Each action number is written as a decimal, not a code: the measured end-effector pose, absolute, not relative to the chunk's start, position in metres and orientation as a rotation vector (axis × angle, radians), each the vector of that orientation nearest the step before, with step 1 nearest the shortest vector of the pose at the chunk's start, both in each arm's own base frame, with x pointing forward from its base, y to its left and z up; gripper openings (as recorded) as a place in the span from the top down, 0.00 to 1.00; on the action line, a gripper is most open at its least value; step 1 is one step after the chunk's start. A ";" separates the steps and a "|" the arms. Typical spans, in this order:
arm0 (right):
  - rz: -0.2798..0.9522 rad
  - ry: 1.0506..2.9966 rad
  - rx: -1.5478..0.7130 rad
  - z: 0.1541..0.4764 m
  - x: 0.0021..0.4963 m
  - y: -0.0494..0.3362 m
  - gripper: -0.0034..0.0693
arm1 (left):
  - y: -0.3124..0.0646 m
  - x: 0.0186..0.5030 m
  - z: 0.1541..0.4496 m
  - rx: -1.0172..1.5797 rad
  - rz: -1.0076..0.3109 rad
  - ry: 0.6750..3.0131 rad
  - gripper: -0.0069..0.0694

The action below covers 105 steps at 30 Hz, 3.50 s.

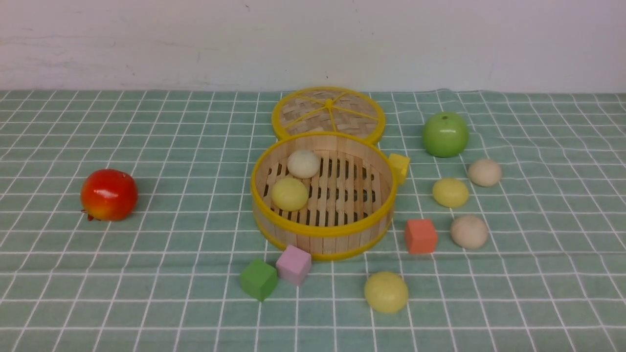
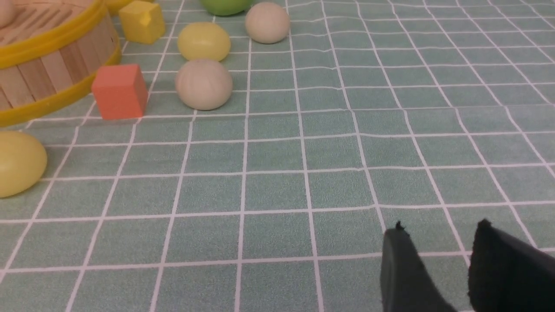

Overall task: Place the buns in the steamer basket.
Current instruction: Use the right arm to grab a steamed stuffed bun

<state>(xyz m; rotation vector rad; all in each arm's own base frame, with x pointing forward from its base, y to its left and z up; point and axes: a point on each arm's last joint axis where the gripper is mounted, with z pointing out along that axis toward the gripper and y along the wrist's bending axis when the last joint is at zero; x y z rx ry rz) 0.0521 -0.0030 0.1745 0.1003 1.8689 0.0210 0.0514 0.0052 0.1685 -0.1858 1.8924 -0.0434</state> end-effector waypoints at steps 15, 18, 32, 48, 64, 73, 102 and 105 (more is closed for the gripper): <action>0.021 1.869 0.100 0.175 0.052 -0.003 0.62 | 0.004 0.052 0.169 -0.092 0.007 1.888 0.89; 0.021 1.869 0.100 0.175 0.052 -0.003 0.62 | 0.004 0.052 0.169 -0.092 0.007 1.888 0.88; 0.020 1.869 0.100 0.175 0.052 -0.003 0.62 | 0.004 0.052 0.169 -0.091 0.007 1.888 0.87; -0.026 1.701 0.045 0.187 0.056 -0.004 0.62 | 0.004 0.052 0.169 -0.091 0.007 1.888 0.86; 0.358 1.083 0.199 0.307 0.032 0.002 0.62 | 0.004 0.052 0.169 -0.091 0.007 1.888 0.84; 0.182 1.580 0.311 0.377 0.071 -0.007 0.62 | 0.004 0.052 0.169 -0.091 0.007 1.888 0.83; 0.484 2.714 -0.348 0.252 0.273 0.181 0.61 | 0.004 0.052 0.169 -0.091 0.007 1.888 0.83; 0.481 2.725 -0.334 0.246 0.285 0.188 0.60 | 0.004 0.052 0.169 -0.091 0.007 1.888 0.83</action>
